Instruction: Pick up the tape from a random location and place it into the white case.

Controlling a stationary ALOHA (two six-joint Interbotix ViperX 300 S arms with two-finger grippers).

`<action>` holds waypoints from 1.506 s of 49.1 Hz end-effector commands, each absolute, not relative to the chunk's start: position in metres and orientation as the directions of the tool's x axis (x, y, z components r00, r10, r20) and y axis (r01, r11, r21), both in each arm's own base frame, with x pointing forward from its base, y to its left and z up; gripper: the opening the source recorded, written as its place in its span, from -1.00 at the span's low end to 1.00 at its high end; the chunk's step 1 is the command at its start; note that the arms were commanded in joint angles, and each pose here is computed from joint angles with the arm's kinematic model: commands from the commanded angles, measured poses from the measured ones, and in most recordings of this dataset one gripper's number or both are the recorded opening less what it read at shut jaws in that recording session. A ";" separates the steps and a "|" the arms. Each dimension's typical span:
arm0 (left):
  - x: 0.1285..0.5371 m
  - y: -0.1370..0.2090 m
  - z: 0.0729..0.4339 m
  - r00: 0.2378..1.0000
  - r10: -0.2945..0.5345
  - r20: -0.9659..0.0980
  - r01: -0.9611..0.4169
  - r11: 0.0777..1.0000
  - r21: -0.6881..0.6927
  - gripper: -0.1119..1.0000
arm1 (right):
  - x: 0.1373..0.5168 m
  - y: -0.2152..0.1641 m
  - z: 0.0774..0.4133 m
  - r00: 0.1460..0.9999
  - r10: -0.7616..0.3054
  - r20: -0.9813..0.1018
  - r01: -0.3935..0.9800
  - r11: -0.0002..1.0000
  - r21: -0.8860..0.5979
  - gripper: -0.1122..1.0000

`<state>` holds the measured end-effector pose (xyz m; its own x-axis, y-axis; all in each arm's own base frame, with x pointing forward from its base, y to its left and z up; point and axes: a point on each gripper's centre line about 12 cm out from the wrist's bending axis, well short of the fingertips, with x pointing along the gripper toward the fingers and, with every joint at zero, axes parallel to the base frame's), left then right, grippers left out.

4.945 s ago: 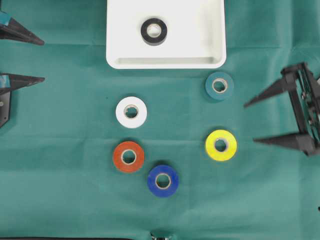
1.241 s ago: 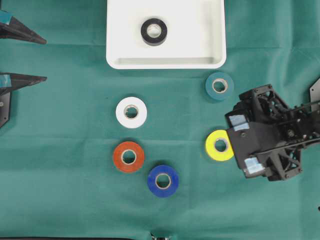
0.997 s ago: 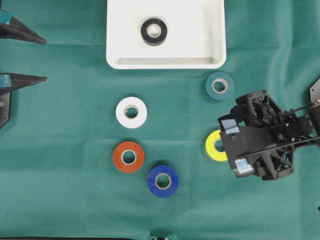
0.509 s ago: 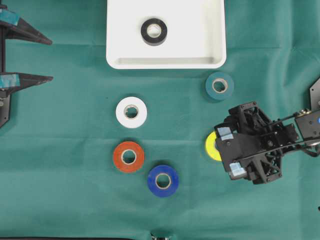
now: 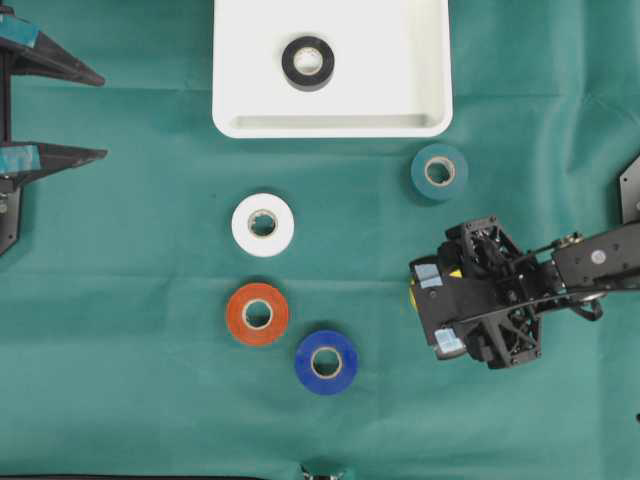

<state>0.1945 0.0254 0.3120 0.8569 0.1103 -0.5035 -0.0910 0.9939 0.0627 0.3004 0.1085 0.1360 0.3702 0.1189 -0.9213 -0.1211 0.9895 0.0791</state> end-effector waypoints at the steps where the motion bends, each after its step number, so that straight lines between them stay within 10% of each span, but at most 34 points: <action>1: 0.196 0.026 0.316 0.863 0.112 -0.493 -0.094 0.994 0.062 0.97 | 0.303 0.111 0.137 0.393 0.131 -0.910 -0.119 0.989 0.091 0.85; 59: 0.196 0.028 0.316 0.861 0.122 -0.493 -0.105 0.993 0.063 0.97 | 0.300 0.113 0.093 0.345 0.122 -0.931 -0.054 0.992 0.110 0.81; 74: 0.197 0.028 0.315 0.860 0.122 -0.496 -0.105 0.993 0.063 0.97 | 0.302 0.110 0.094 0.352 0.118 -0.928 -0.038 0.993 0.112 -0.18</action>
